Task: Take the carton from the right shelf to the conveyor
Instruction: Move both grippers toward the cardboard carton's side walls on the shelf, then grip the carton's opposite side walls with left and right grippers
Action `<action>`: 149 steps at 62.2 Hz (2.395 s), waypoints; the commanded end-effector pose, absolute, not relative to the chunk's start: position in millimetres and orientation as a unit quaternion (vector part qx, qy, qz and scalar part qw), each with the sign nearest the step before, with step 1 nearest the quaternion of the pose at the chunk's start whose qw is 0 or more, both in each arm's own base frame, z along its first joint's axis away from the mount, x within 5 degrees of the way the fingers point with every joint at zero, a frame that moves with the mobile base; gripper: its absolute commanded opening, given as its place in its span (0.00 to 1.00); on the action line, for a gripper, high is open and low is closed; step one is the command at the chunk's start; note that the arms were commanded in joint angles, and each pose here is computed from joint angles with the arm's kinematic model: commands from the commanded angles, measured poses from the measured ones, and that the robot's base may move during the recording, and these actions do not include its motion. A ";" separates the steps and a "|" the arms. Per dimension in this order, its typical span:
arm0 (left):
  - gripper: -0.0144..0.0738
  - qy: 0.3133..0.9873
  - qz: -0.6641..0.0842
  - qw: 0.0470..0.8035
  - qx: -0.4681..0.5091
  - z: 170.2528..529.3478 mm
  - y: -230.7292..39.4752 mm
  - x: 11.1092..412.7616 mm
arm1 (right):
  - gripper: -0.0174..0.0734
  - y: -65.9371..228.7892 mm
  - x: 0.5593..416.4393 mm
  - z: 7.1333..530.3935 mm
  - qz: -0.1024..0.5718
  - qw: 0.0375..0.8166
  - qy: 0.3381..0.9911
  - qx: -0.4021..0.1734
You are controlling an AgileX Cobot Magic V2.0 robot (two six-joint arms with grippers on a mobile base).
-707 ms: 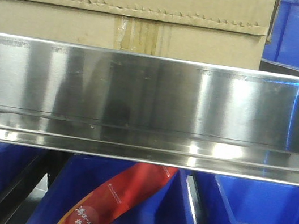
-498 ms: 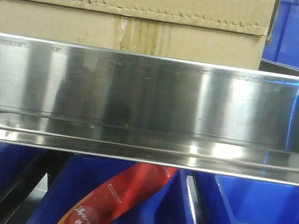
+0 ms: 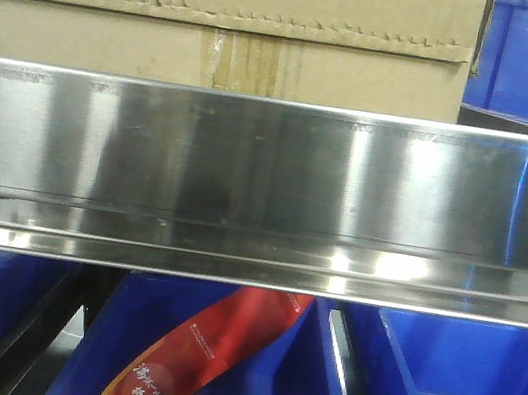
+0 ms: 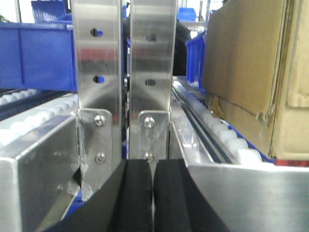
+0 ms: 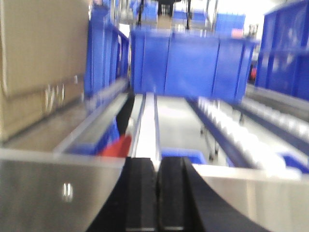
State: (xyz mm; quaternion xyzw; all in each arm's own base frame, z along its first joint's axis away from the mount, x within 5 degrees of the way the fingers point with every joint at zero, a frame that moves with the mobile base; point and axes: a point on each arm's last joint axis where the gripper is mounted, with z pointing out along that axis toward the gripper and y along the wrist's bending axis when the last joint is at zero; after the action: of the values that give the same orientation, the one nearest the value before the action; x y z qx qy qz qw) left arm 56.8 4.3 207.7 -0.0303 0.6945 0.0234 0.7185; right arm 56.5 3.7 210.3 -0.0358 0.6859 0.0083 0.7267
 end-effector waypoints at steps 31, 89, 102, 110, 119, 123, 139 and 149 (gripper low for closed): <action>0.18 0.634 0.029 0.772 -0.021 271.9 2.9 40.8 | 0.12 2.8 44.1 263.0 0.004 0.772 0.634 -0.034; 0.66 0.758 -0.145 0.610 0.180 424.3 -53.7 107.9 | 0.82 18.8 82.4 389.8 0.102 0.686 0.719 -0.050; 0.66 0.781 -0.162 0.562 0.220 464.4 -93.1 152.7 | 0.82 43.4 123.6 433.6 0.144 0.623 0.761 -0.112; 0.66 0.808 -0.153 0.530 0.207 486.3 -109.8 184.6 | 0.82 58.9 151.5 464.7 0.154 0.576 0.790 -0.143; 0.66 0.842 -0.087 0.514 0.142 510.2 -109.9 215.5 | 0.82 72.5 188.2 494.4 0.152 0.528 0.819 -0.163; 0.66 0.854 -0.038 0.506 0.113 517.2 -106.6 228.5 | 0.82 78.1 203.6 507.2 0.151 0.511 0.829 -0.172; 0.66 0.876 -0.054 0.477 0.046 521.7 -104.5 280.5 | 0.82 99.0 268.5 524.6 0.150 0.457 0.858 -0.179; 0.66 0.892 -0.067 0.448 0.000 506.2 -80.5 309.9 | 0.82 110.9 309.5 514.1 0.154 0.448 0.864 -0.168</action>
State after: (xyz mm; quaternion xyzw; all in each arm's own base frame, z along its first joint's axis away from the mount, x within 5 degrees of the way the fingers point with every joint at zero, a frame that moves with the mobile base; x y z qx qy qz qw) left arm 300.1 -91.3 509.7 0.0178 0.8885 -0.0633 0.4541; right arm 294.5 107.4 517.7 -0.1751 0.8627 0.1556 0.4482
